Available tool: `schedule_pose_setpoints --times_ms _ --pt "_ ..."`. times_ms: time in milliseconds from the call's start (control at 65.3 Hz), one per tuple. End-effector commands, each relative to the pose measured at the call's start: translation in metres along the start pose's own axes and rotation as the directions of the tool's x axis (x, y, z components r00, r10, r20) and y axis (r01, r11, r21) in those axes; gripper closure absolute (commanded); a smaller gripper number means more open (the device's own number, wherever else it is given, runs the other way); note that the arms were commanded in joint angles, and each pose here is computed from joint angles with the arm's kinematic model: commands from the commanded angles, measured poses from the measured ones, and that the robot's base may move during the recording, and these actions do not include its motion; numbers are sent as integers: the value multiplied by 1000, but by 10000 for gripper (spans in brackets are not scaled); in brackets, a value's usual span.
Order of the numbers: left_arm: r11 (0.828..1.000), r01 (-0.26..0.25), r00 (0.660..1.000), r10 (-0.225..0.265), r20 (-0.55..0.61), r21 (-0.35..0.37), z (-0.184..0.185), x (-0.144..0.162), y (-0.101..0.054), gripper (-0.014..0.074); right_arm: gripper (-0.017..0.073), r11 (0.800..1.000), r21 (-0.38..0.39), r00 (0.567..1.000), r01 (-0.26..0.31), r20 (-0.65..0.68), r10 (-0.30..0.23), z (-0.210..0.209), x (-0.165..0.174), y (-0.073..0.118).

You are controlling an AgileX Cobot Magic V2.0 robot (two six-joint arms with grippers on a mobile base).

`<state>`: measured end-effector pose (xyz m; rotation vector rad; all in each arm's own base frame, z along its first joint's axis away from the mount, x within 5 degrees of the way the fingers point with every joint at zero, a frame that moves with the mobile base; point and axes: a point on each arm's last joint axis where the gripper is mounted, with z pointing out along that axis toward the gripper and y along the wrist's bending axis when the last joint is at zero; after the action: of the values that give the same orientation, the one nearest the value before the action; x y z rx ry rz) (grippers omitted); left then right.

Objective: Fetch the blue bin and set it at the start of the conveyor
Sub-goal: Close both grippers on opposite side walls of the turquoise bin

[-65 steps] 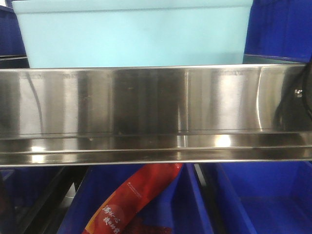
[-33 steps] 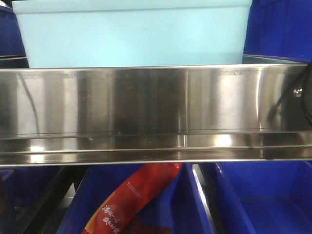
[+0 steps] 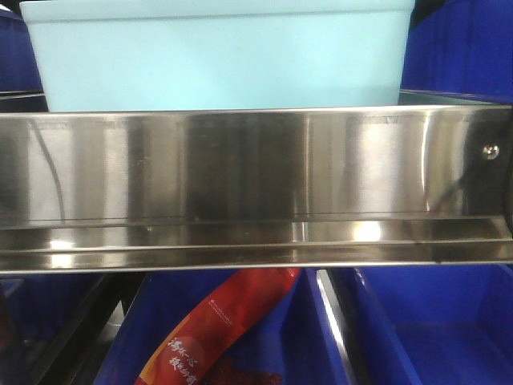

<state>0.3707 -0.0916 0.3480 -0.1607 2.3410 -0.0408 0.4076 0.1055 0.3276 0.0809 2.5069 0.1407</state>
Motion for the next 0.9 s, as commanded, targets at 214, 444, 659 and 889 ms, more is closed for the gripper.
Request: schedule_pose_setpoints --times_ms 214,444,659,889 --pt "1000 6 999 -7 -52 -30 6 4 2 318 315 1000 3 1000 27 12 -27 -3 -2 0" --pt "1000 9 999 -11 -52 -26 6 4 2 318 315 999 3 999 34 12 -34 -3 -2 0" --pt "1000 9 999 -11 -52 -26 6 4 2 318 315 999 3 999 34 12 -34 -3 -2 0" --pt "1000 3 999 -4 -54 -17 5 6 -2 318 315 999 4 999 34 10 -34 -2 -2 0"
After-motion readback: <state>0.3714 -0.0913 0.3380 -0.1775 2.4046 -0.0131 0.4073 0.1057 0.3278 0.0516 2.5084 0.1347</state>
